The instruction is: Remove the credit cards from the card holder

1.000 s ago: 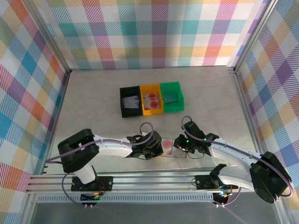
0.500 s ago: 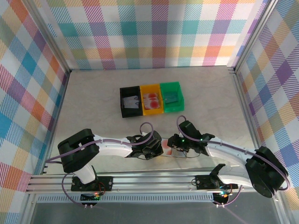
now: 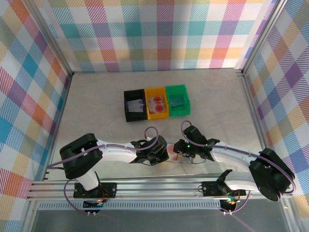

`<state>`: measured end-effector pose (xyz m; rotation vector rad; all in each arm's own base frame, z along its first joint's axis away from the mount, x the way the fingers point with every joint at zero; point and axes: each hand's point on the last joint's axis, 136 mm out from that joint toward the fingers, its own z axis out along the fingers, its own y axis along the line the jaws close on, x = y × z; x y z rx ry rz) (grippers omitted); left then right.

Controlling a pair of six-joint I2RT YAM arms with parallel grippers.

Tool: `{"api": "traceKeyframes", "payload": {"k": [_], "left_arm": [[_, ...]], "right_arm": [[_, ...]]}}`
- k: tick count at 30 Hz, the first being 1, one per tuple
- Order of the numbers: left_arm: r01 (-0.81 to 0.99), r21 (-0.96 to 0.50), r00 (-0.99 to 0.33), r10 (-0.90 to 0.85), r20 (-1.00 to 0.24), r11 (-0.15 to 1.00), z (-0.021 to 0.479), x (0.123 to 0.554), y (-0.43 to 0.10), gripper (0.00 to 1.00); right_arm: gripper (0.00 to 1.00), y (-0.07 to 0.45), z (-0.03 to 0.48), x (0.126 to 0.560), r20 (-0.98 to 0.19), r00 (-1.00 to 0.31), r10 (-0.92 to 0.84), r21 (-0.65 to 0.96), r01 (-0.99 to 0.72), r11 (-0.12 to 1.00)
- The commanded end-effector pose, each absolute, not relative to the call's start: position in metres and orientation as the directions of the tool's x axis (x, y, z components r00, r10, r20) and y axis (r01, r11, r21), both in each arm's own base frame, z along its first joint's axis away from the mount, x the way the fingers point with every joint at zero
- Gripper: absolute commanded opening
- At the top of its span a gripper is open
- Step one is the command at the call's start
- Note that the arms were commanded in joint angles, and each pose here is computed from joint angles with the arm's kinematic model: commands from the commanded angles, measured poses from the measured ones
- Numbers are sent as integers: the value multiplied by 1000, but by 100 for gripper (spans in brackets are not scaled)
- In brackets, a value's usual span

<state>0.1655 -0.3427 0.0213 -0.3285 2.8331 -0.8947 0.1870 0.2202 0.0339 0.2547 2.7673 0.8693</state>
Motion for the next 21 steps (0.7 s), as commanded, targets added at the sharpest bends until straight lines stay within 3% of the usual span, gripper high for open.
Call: {"api": "traceKeyframes", "payload": {"k": [1, 21], "left_arm": [[-235, -296, -967, -253, -26, 926, -42, 136, -273, 0], [-237, -298, -967, -255, -23, 925, -44, 136, -274, 0]], "right_arm": [[22, 215, 26, 185, -175, -957, 230, 554, 97, 827], [22, 216, 16, 178, -177, -963, 202, 581, 64, 811]]}}
